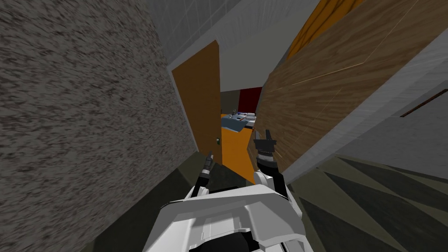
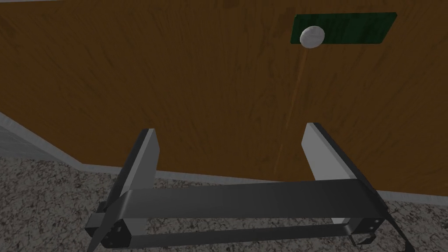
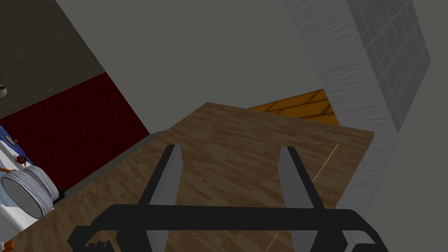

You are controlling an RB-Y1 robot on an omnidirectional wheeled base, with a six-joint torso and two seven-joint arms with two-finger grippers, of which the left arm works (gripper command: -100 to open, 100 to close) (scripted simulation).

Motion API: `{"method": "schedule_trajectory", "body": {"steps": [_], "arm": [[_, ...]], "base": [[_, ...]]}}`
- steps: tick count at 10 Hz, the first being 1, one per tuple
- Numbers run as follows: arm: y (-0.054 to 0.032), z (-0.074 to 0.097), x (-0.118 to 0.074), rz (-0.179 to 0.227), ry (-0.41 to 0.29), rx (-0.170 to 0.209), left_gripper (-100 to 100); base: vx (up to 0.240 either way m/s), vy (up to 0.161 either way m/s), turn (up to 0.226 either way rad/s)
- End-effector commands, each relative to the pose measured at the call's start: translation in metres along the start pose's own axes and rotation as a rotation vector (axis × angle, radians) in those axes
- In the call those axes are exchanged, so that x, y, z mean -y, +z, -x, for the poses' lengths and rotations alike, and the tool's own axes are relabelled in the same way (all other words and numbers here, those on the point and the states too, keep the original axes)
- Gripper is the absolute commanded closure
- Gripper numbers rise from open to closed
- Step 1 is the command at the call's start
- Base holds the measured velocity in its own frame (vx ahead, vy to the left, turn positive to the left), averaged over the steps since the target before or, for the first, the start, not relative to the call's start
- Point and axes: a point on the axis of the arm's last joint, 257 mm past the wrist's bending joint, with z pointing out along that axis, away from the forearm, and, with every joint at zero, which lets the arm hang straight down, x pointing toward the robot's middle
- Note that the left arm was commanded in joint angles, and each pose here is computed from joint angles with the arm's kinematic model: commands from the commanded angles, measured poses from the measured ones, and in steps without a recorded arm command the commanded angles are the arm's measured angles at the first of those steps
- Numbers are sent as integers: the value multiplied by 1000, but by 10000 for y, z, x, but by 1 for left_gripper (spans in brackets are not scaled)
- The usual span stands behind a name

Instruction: Push the door open

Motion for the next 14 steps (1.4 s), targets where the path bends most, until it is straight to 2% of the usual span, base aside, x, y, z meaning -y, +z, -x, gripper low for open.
{"method": "schedule_trajectory", "body": {"steps": [1,6,11,14], "arm": [[-2,-56,-68,13,-4,-9,-100],[-39,-242,-302,60,-18,-42,-100],[-101,-497,-582,120,-33,-85,-100],[-130,-601,-684,143,-38,-102,-100]], "base": [[90,69,-70],[88,84,-82],[118,109,-101],[80,88,-67]]}}
